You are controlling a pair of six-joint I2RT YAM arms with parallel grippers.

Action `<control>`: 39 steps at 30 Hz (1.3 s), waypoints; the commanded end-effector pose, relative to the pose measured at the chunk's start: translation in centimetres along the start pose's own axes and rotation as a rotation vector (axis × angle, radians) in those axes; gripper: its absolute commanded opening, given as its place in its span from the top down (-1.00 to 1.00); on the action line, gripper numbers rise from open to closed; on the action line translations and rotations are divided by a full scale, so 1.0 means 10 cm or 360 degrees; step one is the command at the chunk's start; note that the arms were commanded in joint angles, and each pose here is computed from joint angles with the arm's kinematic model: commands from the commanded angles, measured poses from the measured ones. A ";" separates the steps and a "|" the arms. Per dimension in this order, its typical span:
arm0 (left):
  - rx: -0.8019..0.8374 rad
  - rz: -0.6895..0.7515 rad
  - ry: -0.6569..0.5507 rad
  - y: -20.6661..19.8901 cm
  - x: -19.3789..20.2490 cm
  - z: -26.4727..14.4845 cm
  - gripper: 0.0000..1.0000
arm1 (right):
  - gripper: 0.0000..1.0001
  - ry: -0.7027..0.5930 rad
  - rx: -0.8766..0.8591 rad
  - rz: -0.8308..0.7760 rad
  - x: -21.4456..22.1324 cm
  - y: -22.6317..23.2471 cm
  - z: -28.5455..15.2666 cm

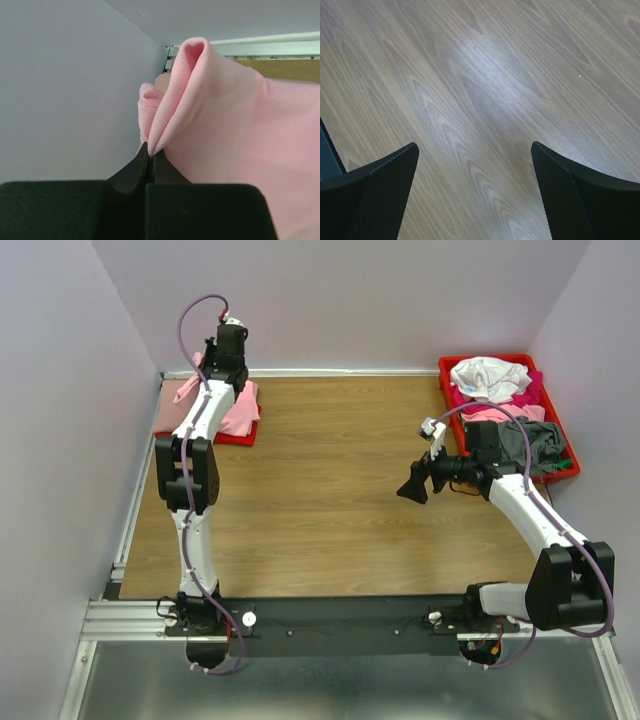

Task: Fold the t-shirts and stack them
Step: Neatly place the folded tshirt to the corner

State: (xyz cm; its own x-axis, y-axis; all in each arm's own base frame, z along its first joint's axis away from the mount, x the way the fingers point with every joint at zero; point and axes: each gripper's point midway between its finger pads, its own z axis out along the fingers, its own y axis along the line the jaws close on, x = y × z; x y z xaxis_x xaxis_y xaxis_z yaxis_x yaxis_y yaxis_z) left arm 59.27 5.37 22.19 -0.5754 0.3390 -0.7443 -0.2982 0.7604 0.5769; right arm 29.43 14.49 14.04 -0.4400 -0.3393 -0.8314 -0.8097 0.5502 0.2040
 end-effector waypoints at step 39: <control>0.1184 -0.0970 -0.0555 0.56 0.12 -1.83 -0.64 | -1.00 -0.0059 0.0078 -0.0082 -0.11 -0.04 -0.17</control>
State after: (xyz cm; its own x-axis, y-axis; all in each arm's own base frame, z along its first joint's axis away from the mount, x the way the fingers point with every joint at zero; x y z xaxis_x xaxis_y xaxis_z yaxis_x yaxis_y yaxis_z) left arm 46.22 5.50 28.17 -0.2696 -0.1063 -0.9571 -0.1251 0.9893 -0.0746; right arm 29.57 13.97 14.66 -0.4234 -0.3319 -0.8430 -0.8086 0.5580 0.1865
